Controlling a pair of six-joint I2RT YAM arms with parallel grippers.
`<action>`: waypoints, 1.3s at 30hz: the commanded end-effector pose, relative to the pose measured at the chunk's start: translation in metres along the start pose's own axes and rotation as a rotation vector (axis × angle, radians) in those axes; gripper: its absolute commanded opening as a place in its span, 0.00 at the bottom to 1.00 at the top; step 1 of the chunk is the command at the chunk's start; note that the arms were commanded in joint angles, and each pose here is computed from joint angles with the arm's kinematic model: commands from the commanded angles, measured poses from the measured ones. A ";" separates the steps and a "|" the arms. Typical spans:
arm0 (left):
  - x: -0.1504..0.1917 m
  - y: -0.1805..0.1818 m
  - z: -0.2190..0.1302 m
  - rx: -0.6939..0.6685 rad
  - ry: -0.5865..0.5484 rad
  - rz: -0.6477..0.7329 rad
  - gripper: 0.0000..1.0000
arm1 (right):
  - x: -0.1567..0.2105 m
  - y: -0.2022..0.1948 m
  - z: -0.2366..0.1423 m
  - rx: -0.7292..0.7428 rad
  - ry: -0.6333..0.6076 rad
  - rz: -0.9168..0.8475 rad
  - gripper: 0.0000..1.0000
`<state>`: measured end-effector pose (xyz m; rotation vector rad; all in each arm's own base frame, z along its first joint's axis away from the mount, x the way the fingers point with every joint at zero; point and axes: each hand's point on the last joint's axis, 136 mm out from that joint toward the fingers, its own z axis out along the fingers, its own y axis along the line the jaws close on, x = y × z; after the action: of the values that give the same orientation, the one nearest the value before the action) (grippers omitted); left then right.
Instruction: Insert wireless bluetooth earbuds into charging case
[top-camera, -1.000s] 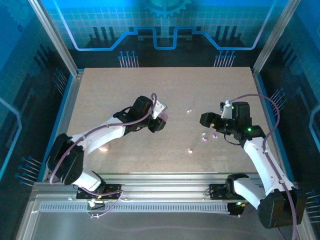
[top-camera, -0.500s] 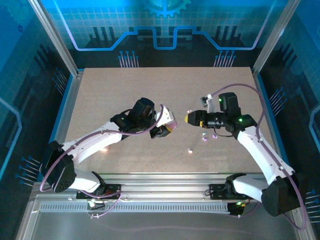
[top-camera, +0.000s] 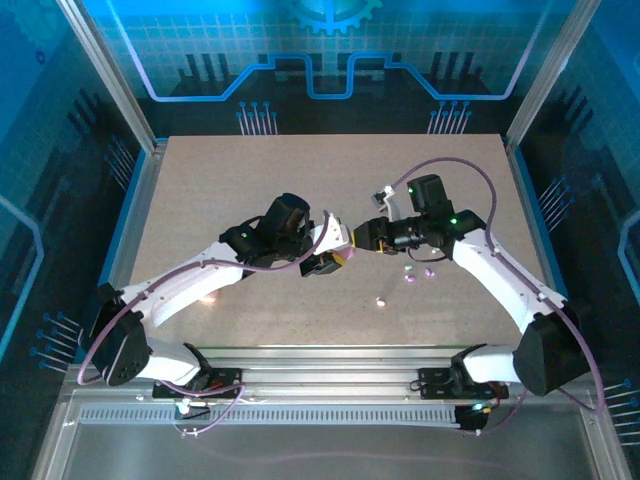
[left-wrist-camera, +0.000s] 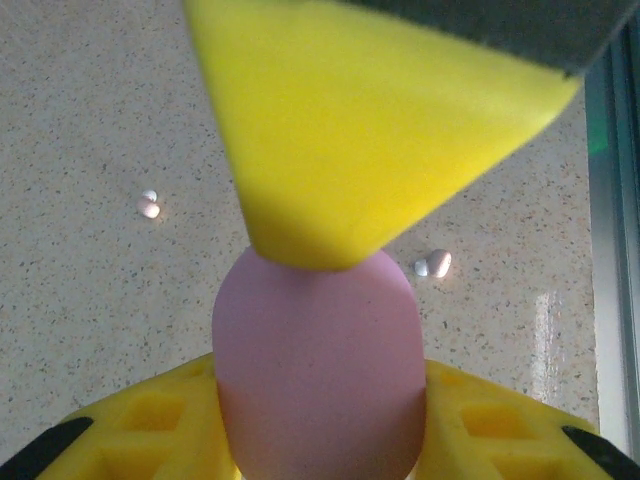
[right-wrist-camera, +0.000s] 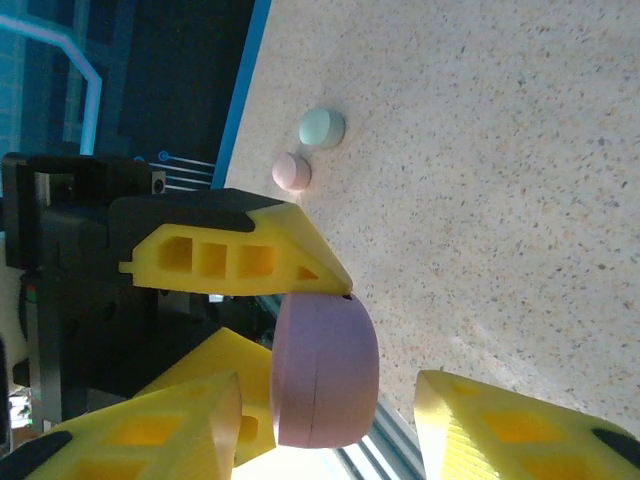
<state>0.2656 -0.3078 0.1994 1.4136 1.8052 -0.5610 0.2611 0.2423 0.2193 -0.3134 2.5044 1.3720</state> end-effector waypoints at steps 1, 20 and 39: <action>-0.026 -0.005 -0.016 0.011 -0.064 0.062 0.32 | 0.005 0.008 0.005 -0.029 0.052 0.007 0.49; -0.026 0.002 -0.015 -0.030 -0.060 0.107 0.34 | 0.008 0.008 0.023 -0.080 0.129 0.059 0.35; -0.031 0.008 -0.018 -0.066 -0.079 0.109 0.65 | 0.004 0.016 0.023 -0.100 0.120 0.045 0.19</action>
<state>0.2683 -0.3055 0.2012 1.4555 1.7639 -0.4978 0.2547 0.2661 0.2055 -0.3497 2.5941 1.5343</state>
